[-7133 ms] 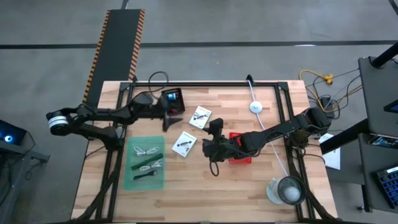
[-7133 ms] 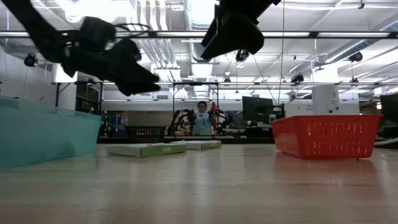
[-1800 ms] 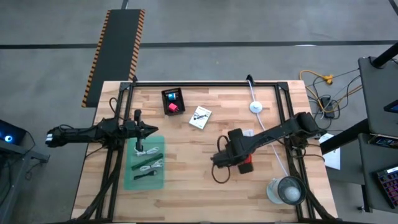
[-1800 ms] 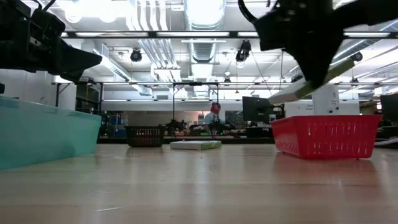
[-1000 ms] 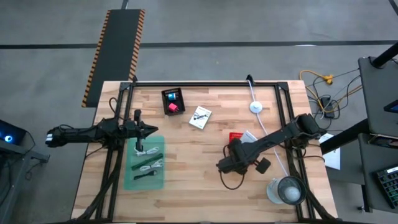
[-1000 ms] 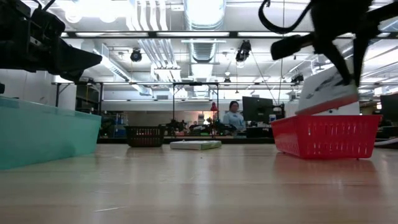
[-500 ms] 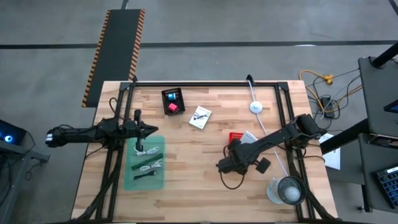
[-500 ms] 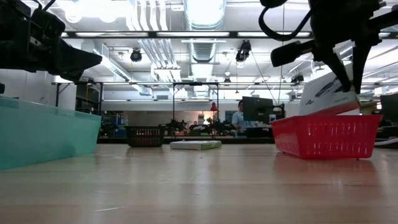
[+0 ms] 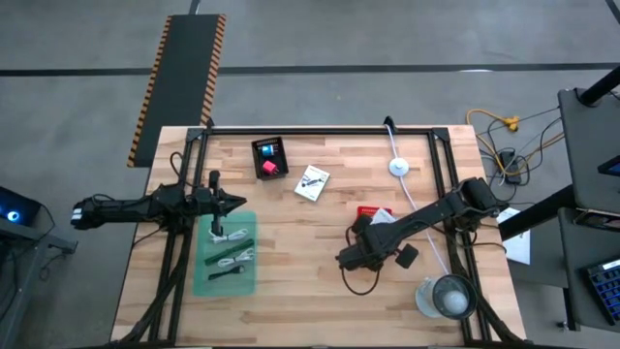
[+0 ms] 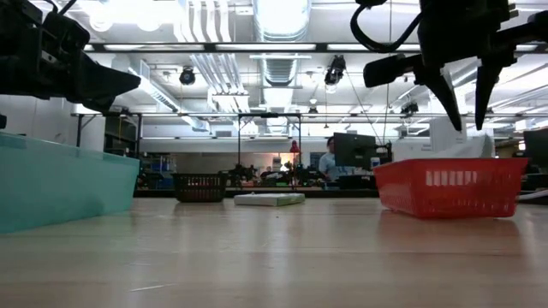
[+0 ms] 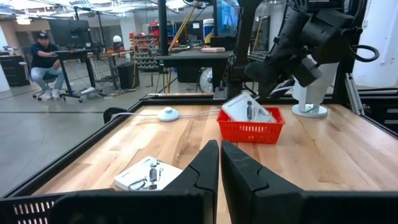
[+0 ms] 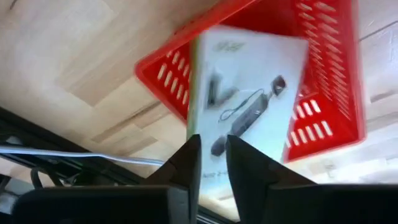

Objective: Pick and place items into bin
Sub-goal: Put the bottom white USB box into the orange bin

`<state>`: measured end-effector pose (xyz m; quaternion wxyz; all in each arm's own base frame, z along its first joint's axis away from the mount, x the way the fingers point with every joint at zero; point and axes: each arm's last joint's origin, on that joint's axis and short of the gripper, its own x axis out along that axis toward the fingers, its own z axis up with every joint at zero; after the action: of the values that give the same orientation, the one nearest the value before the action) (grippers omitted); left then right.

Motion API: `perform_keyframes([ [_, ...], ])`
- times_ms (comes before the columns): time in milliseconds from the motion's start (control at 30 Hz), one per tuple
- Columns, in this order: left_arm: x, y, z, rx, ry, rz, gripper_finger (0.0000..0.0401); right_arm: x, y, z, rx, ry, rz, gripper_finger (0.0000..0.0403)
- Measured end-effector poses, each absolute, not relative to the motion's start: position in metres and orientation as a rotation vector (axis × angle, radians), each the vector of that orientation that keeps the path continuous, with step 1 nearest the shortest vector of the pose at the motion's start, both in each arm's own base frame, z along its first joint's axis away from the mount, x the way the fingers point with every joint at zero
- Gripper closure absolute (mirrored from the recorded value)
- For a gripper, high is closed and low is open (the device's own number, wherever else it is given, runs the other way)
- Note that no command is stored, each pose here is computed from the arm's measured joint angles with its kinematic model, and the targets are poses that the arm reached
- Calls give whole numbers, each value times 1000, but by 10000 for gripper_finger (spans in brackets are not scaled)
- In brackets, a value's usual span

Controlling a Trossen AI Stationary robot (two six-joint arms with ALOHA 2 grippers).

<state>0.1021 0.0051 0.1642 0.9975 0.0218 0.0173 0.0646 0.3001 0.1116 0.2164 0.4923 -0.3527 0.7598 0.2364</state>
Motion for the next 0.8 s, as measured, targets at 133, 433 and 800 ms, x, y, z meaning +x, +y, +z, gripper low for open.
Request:
perform_keyframes([
  [133,102,5,164,44,36,129,399,300,111,216,-872,1843,562,311],
  [433,102,5,164,44,38,129,399,301,105,226,-938,1846,225,280],
  [800,103,5,164,44,43,130,399,300,94,226,-222,1920,-97,325],
])
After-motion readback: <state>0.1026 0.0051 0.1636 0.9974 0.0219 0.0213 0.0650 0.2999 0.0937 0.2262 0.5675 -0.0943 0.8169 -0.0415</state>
